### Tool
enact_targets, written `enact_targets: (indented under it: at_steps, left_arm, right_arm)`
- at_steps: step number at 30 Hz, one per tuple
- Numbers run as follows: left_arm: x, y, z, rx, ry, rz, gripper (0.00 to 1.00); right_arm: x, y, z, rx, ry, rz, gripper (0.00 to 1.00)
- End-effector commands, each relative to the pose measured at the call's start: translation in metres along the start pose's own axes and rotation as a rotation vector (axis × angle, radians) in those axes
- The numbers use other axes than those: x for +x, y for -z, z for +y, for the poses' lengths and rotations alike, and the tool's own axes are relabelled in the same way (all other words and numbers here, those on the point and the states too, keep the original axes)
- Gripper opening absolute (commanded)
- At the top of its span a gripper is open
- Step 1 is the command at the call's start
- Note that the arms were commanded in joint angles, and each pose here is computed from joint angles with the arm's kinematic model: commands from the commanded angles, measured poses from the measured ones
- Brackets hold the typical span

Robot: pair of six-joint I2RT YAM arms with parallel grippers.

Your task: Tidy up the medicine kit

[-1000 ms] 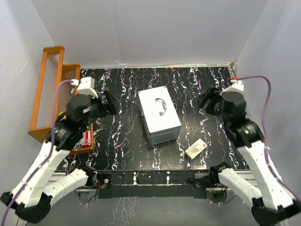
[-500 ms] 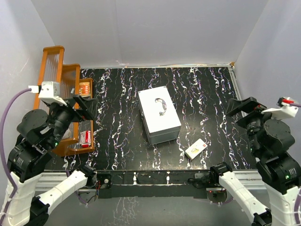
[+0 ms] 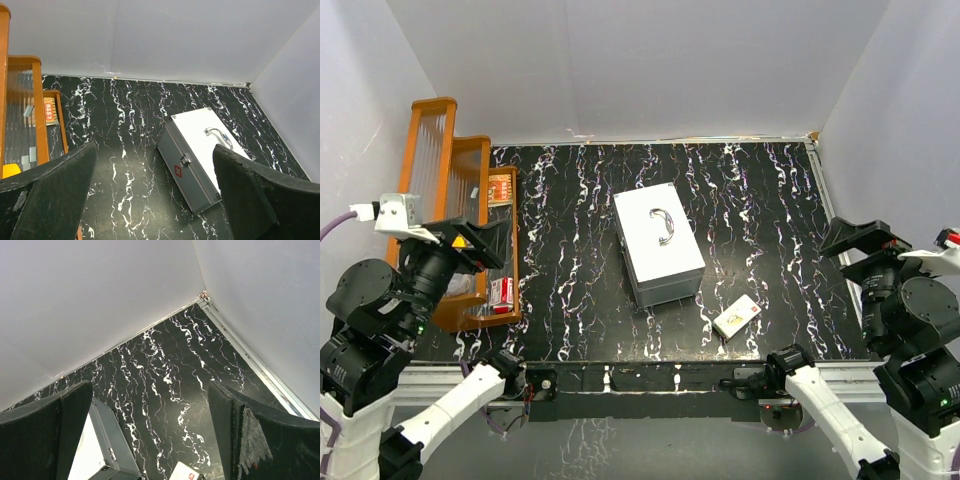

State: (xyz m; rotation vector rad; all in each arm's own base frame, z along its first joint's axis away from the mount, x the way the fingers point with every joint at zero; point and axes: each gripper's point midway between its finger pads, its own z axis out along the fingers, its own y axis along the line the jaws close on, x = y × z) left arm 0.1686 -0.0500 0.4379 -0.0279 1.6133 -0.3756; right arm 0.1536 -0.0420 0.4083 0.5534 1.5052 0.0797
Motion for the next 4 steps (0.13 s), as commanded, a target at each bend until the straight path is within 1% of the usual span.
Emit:
enact_targets:
  at_steps: [1,4]
  left_arm:
    - [-0.0046,0.0012,0.0051,-0.026,-0.003,-0.02,0.99]
    - [-0.0047,0.0026,0.006,-0.025,0.0,-0.03,0.99]
  right_arm:
    - [-0.0164,-0.0007,0.0027,-0.004,-0.021,-0.062,0.98]
    - [-0.0141,-0.0033,0.0055,-0.012,-0.02,-0.058,0.98]
